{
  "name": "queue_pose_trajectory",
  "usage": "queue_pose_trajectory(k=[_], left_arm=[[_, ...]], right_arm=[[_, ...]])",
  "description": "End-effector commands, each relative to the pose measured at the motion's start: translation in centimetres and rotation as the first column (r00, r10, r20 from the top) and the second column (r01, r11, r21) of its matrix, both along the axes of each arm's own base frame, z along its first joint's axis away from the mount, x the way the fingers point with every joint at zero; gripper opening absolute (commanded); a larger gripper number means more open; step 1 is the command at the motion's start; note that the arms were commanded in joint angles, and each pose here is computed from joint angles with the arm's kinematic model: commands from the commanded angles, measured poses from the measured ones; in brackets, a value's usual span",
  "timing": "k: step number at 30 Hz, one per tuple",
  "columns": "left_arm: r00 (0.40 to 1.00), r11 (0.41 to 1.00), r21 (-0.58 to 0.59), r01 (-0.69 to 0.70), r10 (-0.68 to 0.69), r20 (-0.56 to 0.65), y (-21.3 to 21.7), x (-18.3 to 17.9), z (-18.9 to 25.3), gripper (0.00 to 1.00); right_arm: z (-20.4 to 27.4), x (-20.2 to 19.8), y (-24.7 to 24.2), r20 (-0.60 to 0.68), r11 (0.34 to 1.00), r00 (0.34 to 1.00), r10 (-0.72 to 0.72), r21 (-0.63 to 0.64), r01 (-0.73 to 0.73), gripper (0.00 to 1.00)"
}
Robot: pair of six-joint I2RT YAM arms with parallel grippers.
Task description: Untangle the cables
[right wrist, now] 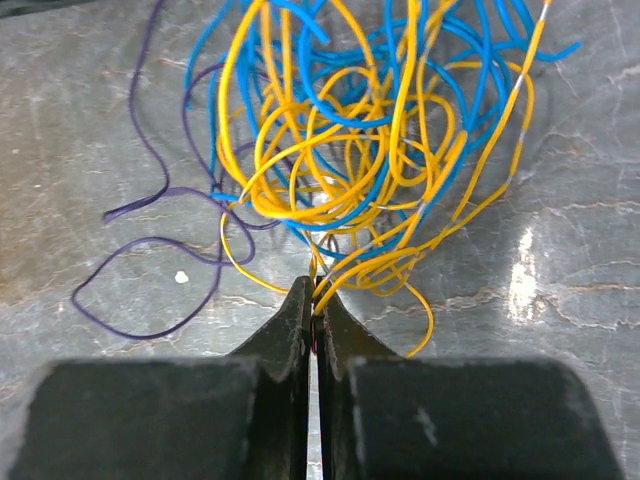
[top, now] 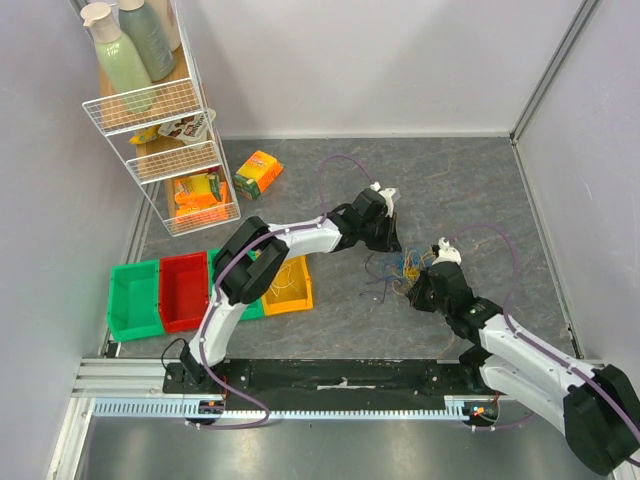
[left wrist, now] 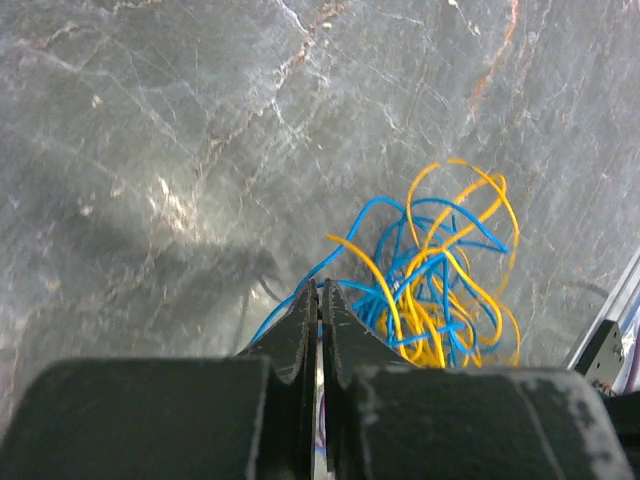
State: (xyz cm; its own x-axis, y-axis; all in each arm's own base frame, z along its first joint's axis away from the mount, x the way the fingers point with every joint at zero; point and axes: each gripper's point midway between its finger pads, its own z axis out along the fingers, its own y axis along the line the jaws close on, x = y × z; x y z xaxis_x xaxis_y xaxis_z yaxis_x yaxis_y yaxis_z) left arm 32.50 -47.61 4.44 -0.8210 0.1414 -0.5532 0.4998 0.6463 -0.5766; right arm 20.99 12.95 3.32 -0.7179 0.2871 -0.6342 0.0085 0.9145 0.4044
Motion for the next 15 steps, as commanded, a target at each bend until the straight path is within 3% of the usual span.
queue_pose_trajectory(k=[1, 11, 15], left_arm=[[0.975, 0.997, -0.076, 0.007, 0.010, 0.223, 0.6, -0.1, 10.4, 0.02], [0.880, 0.973, -0.233, -0.008, 0.118, 0.460, 8.5, -5.1, 29.9, 0.02], [0.801, 0.931, -0.365, 0.018, 0.204, 0.562, 12.3, -7.6, 39.7, 0.02]], right_arm=[[0.9, 1.7, -0.6, 0.013, 0.996, 0.996, -0.090, -0.019, 0.091, 0.05], [-1.1, 1.8, -2.6, -0.044, 0.980, 0.981, -0.186, -0.080, 0.182, 0.03], [-0.8, 2.1, -3.4, -0.030, 0.973, 0.977, -0.213, -0.092, 0.210, 0.03]])
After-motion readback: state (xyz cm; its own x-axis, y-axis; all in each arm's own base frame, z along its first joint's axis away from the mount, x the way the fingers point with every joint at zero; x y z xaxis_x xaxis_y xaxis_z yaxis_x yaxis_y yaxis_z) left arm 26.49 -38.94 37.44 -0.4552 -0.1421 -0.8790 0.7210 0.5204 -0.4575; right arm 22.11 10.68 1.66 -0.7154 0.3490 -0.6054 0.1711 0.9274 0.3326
